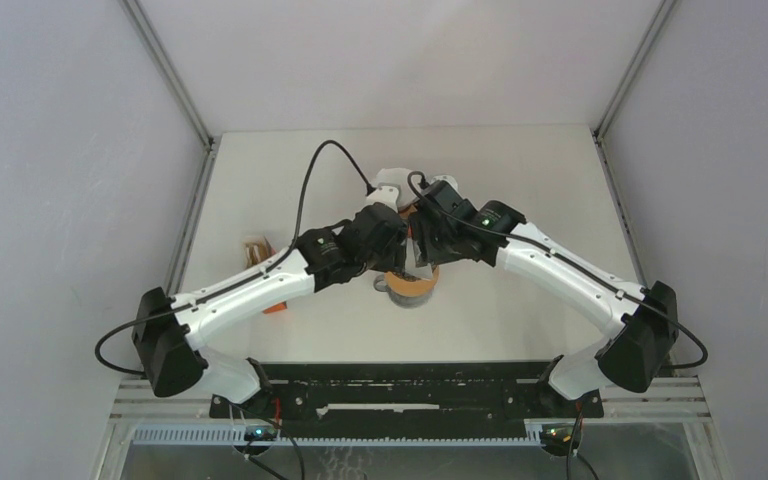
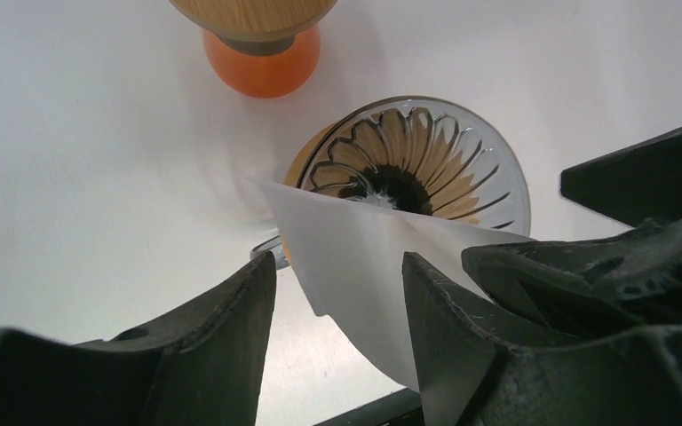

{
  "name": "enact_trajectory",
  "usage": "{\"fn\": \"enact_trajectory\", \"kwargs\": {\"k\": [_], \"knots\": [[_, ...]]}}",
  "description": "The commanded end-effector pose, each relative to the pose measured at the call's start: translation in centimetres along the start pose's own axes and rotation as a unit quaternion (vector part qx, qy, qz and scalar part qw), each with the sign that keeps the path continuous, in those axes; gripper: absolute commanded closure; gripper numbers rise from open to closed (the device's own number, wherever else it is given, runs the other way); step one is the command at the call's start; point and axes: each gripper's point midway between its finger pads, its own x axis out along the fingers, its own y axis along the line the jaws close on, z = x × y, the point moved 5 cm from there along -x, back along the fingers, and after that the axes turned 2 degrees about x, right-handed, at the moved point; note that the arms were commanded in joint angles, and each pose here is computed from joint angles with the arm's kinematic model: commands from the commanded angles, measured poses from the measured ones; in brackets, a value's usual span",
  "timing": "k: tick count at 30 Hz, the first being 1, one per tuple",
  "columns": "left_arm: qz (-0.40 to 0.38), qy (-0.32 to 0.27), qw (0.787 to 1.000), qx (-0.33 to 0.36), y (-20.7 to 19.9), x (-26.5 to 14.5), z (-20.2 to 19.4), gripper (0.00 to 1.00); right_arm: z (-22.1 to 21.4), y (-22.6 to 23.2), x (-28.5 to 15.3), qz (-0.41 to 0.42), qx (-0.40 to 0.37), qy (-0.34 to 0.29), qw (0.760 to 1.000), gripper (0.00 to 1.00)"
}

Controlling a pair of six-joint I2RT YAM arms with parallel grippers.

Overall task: Place the coffee filter in the dripper
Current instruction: Place the coffee filter in the coffee dripper.

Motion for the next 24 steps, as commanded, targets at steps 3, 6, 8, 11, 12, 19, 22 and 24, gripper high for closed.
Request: {"fn": "enact_trajectory", "kwargs": {"k": [3,6,8,11,12,19,22,24], "knots": [[-0.011,-0.007,1.000,0.011,-0.6,-0.6,1.7,0.39,2.1,0.3,-0.3,0.021,-0.007,-0.031,0.999,0.28],[-0.008,-0.003,1.000,0.015,-0.4,-0.6,1.6,0.38,2.1,0.4,0.4,0.026,-0.014,-0.024,0.999,0.25],[-0.007,-0.002,1.000,0.016,-0.4,-0.5,1.6,0.38,2.1,0.4,1.0,0.030,-0.014,-0.016,0.999,0.24],[-0.007,0.002,1.000,0.017,-0.4,-0.3,1.5,0.37,2.2,0.4,1.7,0.031,-0.012,-0.008,0.999,0.23],[-0.007,0.003,1.000,0.017,-0.4,-0.2,1.5,0.37,2.2,0.2,1.9,0.030,-0.010,-0.006,0.999,0.23],[-0.006,0.008,1.000,0.019,-0.3,0.1,1.3,0.37,2.0,-0.9,3.6,0.019,0.000,0.013,1.000,0.24],[-0.003,0.010,1.000,0.019,-0.1,0.3,1.1,0.37,1.8,-1.4,4.4,0.015,0.005,0.023,1.000,0.24],[-0.002,0.012,1.000,0.016,0.0,0.3,0.9,0.37,1.8,-1.7,4.8,0.016,0.009,0.028,0.999,0.24]]}}
